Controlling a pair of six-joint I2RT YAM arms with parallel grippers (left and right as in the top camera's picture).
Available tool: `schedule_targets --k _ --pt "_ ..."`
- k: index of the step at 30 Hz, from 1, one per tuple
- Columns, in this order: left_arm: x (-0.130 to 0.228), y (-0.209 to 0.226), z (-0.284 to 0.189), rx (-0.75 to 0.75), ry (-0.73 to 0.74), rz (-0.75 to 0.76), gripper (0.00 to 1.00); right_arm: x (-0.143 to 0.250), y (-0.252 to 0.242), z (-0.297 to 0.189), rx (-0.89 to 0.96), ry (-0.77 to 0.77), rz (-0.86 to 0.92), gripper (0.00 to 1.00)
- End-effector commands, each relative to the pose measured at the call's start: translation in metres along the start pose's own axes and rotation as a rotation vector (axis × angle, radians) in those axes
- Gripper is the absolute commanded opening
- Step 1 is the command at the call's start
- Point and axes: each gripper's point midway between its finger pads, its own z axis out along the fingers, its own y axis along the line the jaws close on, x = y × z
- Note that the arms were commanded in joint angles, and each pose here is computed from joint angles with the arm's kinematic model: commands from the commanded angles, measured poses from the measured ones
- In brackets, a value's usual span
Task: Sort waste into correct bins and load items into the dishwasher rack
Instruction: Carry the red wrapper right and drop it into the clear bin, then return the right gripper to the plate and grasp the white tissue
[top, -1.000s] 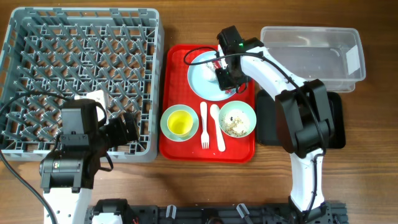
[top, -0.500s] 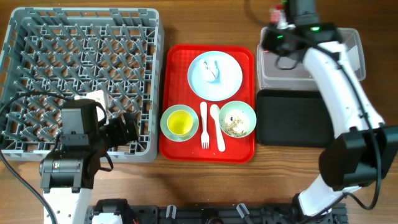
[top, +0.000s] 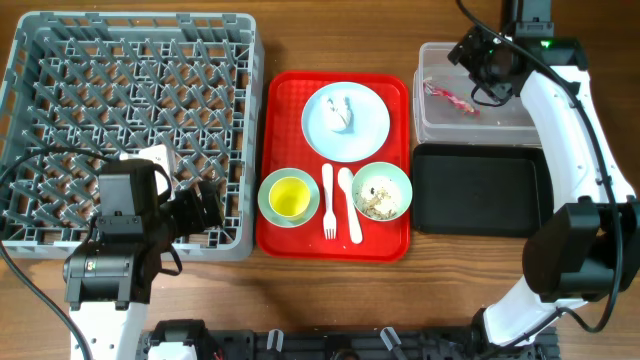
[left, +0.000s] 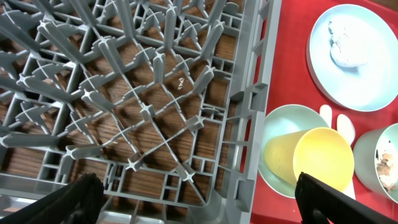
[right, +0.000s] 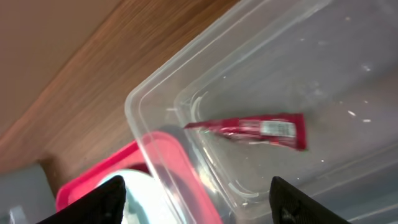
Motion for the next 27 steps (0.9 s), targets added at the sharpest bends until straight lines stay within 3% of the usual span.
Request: schedule_targets --k 1,5,12,16,18,22,23,27 --pt "-0.006 -0.005 -0.005 0.020 -0.019 0.017 1.00 0.040 0.048 0.002 -0.187 0.120 -0.285 0.75" --pt "-0.006 -0.005 -0.005 0.020 -0.019 0.017 1.00 0.100 0.100 -0.003 -0.276 0.154 -0.664 0.75" --pt "-0.006 -0.005 -0.005 0.020 -0.019 0.017 1.00 0.160 0.149 0.021 -0.180 0.060 -0.854 0.80" --pt "-0.006 -0.005 -0.005 0.020 -0.019 0.017 1.00 0.189 0.139 0.065 -0.074 0.111 -0.772 0.77" --pt "-0.006 -0.005 -0.005 0.020 -0.019 0.017 1.00 0.202 0.127 0.085 -0.032 0.159 -0.737 0.64" --pt "-0.006 -0.005 -0.005 0.020 -0.019 0.017 1.00 0.215 0.113 0.109 0.018 0.206 -0.671 0.57" --pt "-0.006 -0.005 -0.005 0.020 -0.019 0.017 1.00 0.217 0.112 0.112 0.019 0.212 -0.664 0.51" --pt "-0.006 -0.005 -0.005 0.020 -0.019 0.017 1.00 0.222 0.108 0.118 0.033 0.228 -0.650 0.50"
